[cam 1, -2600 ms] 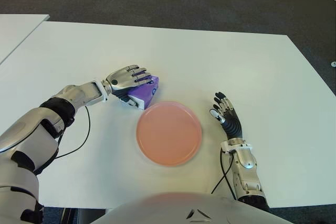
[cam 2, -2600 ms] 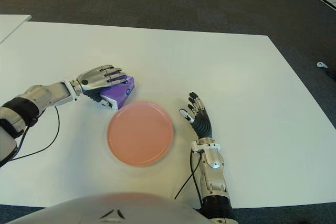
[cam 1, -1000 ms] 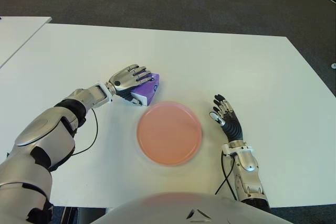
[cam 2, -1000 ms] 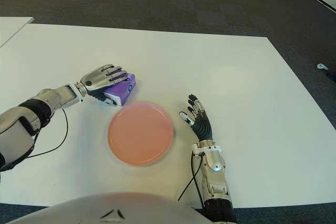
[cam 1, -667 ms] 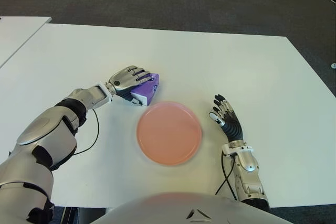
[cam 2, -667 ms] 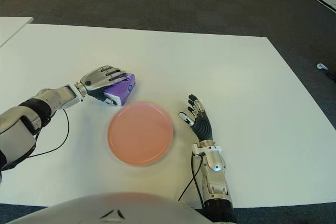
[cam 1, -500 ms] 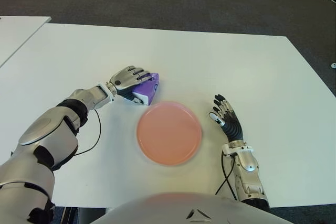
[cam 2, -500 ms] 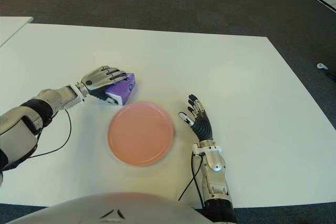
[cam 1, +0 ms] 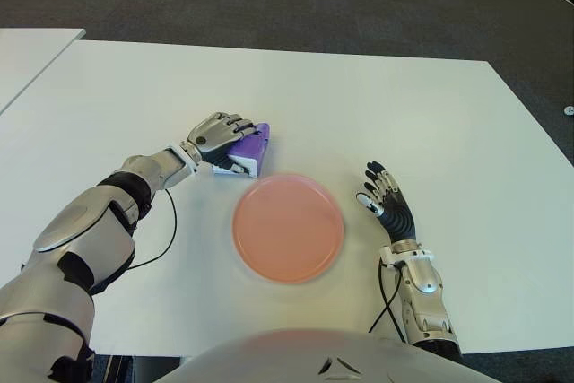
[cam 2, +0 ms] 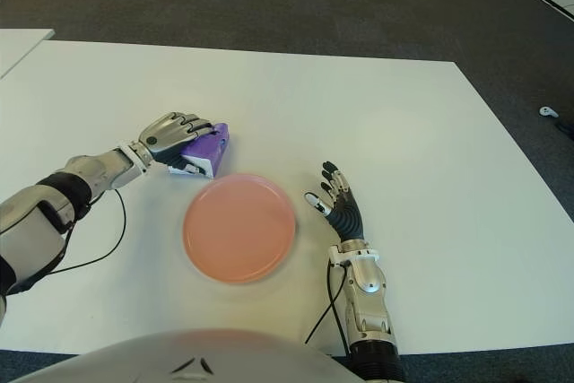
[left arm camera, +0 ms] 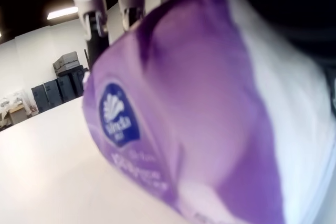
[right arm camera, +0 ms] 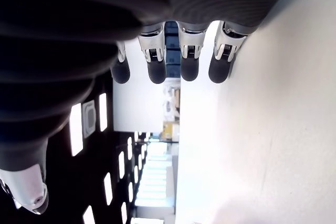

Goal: Put the tissue paper into the plate.

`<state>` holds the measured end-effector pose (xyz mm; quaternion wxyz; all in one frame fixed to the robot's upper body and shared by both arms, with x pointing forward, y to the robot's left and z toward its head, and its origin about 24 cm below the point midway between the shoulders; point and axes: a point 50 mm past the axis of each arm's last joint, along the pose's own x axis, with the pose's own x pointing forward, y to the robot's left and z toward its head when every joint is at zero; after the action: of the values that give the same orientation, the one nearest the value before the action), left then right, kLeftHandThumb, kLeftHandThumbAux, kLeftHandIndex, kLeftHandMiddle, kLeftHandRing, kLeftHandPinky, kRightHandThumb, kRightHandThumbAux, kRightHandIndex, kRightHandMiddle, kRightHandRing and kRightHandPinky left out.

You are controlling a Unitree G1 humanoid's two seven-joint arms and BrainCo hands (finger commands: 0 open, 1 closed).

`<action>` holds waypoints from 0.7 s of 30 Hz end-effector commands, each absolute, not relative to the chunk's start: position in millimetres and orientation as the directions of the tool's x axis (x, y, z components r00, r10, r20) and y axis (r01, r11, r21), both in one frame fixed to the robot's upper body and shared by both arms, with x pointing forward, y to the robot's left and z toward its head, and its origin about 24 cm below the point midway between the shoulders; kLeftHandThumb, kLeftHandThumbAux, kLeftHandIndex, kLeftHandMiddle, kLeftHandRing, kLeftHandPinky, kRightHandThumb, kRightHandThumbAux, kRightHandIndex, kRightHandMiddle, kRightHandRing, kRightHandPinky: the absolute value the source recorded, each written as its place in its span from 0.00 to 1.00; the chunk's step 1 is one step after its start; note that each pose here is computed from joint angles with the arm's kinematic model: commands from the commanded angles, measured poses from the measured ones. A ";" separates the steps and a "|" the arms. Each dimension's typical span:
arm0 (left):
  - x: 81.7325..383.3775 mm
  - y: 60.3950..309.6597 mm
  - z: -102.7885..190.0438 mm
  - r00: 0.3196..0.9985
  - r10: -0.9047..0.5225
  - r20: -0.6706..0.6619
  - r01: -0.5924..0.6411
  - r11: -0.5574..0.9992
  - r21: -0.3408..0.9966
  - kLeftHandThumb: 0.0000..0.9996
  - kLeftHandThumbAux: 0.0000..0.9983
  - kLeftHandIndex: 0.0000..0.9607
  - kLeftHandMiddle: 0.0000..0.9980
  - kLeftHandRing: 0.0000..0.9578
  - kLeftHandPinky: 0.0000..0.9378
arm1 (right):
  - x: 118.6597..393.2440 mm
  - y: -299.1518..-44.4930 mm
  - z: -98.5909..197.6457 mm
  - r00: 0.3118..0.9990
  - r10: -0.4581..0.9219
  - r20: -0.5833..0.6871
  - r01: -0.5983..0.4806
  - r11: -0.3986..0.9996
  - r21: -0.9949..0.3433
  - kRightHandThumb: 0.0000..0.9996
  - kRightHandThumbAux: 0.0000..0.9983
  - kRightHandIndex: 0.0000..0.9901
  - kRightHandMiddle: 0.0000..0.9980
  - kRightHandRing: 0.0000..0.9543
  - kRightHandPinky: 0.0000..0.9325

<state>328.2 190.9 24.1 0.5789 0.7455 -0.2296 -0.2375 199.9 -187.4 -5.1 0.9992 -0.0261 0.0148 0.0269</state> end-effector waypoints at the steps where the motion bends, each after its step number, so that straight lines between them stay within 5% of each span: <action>1: 287.9 196.9 -31.7 0.702 -0.587 -0.403 0.204 -0.375 0.904 0.72 0.70 0.46 0.78 0.80 0.82 | 188.5 -189.9 -20.6 0.992 0.036 -0.120 -0.041 0.998 -0.042 0.00 0.62 0.00 0.00 0.00 0.00; 21: 286.3 197.2 -36.1 0.724 -0.560 -0.404 0.243 -0.341 0.908 0.72 0.70 0.46 0.82 0.82 0.83 | 190.7 -192.8 -24.2 0.993 0.042 -0.114 -0.048 0.998 -0.048 0.00 0.67 0.00 0.00 0.00 0.00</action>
<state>330.6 185.2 24.8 0.6039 0.7312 -0.2247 -0.2238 201.5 -188.9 -4.8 0.9992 -0.0295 0.0036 0.0266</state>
